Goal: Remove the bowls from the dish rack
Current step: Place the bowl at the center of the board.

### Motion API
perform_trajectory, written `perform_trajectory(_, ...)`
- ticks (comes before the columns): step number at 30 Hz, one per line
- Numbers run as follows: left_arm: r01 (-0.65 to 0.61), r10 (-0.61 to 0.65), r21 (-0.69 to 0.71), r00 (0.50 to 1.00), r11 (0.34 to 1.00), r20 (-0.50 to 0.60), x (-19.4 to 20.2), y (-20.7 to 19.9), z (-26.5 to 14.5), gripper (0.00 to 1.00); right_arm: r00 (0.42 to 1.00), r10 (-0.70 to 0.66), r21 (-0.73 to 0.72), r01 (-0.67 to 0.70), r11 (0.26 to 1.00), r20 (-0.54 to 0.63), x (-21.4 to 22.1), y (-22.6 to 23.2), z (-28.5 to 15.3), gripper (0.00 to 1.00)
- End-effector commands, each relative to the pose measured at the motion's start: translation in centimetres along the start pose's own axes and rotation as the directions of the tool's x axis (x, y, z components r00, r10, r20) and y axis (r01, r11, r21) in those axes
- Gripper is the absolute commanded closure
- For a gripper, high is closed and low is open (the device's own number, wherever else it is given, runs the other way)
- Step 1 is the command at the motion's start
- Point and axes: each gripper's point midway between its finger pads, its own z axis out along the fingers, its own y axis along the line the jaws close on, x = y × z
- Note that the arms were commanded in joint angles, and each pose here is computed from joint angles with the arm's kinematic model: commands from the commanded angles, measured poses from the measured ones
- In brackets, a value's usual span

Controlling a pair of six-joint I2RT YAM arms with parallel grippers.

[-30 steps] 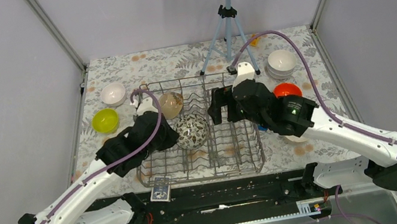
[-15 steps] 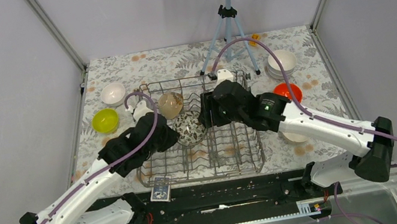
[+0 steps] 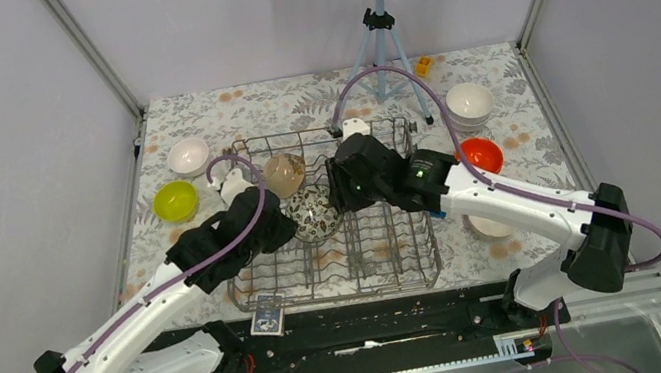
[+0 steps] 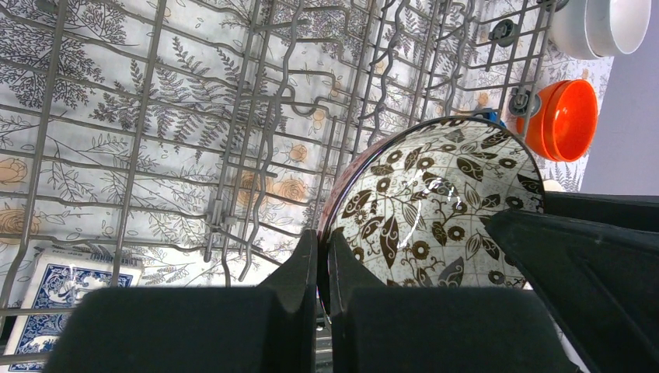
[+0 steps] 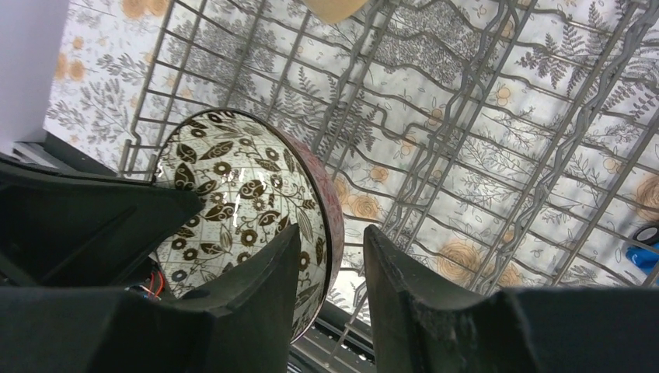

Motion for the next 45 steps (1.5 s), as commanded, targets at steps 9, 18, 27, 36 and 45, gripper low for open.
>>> perform_trajectory(9,0.056,-0.058,0.041,0.997,0.998,0.047,-1.3,-1.8,0.2,1.00,0.997,-0.066,0.035,0.067,0.997,-0.036,0.0,-0.5,0.7,0.68)
perform_trajectory(18,0.043,-0.045,0.038,0.997,0.998,0.055,-1.3,-1.4,0.1,1.00,0.997,-0.060,0.002,0.060,0.998,-0.051,0.3,0.1,0.7,0.48)
perform_trajectory(27,0.002,0.008,-0.054,0.985,0.999,0.173,-4.0,0.9,-1.4,1.00,0.997,-0.042,-0.039,0.044,0.998,0.062,-2.5,0.5,-3.2,0.12)
perform_trajectory(36,0.080,0.038,-0.262,0.909,0.962,0.415,-10.2,8.2,-6.9,1.00,0.978,-0.040,-0.126,0.067,0.990,0.206,-1.5,-1.3,-6.9,0.11)
perform_trajectory(45,0.237,-0.032,-0.318,0.843,0.918,0.537,-11.6,12.1,-8.2,1.00,0.987,-0.036,-0.180,0.064,0.982,0.154,2.4,-2.3,-6.3,0.12)
